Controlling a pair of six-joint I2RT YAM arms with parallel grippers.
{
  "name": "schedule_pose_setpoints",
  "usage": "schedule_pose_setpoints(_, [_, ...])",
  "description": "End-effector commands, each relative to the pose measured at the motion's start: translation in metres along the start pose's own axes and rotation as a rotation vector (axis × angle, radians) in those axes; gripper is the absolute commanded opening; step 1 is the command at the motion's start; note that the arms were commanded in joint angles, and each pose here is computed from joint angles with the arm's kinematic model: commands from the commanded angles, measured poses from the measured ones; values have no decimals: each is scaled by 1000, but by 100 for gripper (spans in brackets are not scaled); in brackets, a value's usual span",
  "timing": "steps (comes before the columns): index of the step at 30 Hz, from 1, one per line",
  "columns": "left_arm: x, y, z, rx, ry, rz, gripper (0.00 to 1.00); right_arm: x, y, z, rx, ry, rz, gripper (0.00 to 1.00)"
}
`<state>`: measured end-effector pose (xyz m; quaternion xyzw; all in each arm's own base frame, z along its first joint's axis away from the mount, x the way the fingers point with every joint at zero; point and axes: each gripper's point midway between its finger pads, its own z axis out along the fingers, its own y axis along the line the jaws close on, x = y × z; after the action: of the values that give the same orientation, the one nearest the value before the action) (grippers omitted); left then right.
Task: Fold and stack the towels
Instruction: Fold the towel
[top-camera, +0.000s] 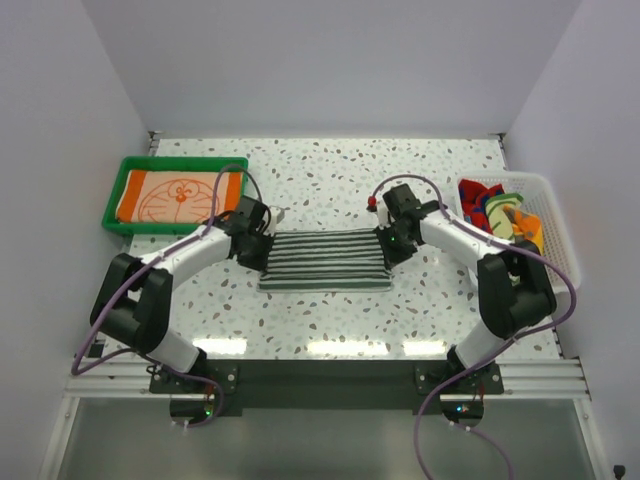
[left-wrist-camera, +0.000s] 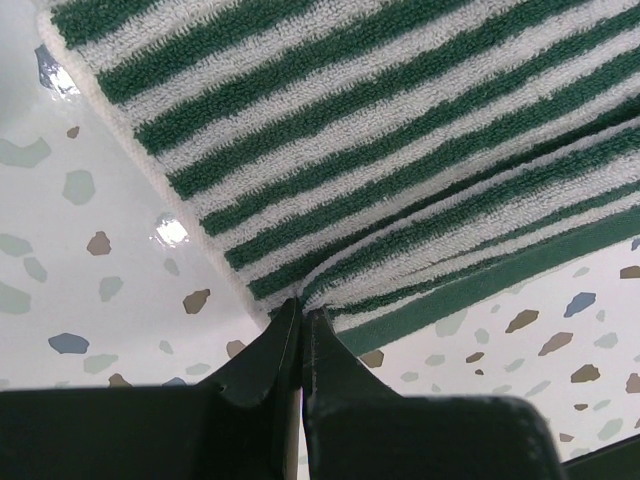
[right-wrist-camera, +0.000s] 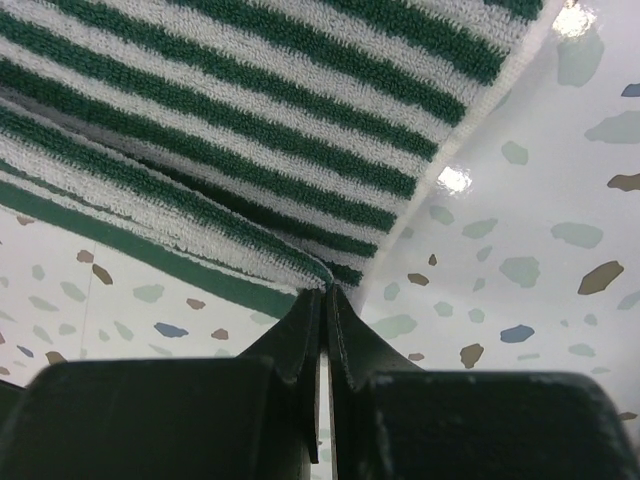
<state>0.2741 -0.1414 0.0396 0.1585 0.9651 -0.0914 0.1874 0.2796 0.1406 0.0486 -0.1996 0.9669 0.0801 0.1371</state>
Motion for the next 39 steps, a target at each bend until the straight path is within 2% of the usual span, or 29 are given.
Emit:
schedule_pose_setpoints(1, [6, 15, 5, -75, 14, -25, 0, 4, -8, 5, 34, 10, 18, 0])
schedule_pose_setpoints(12, [-30, 14, -30, -101, -91, -28, 0, -15, -10, -28, 59, -63, 11, 0])
schedule_pose_setpoints(18, [-29, 20, -49, -142, -105, -48, 0, -9, 1, -37, 12, -85, 28, 0])
schedule_pose_setpoints(28, [5, 11, -25, -83, -34, -71, 0, 19, 7, -19, -22, -30, 58, 0])
schedule_pose_setpoints(39, [17, 2, -8, -50, 13, -87, 0, 25, 10, -5, -41, 31, 82, 0])
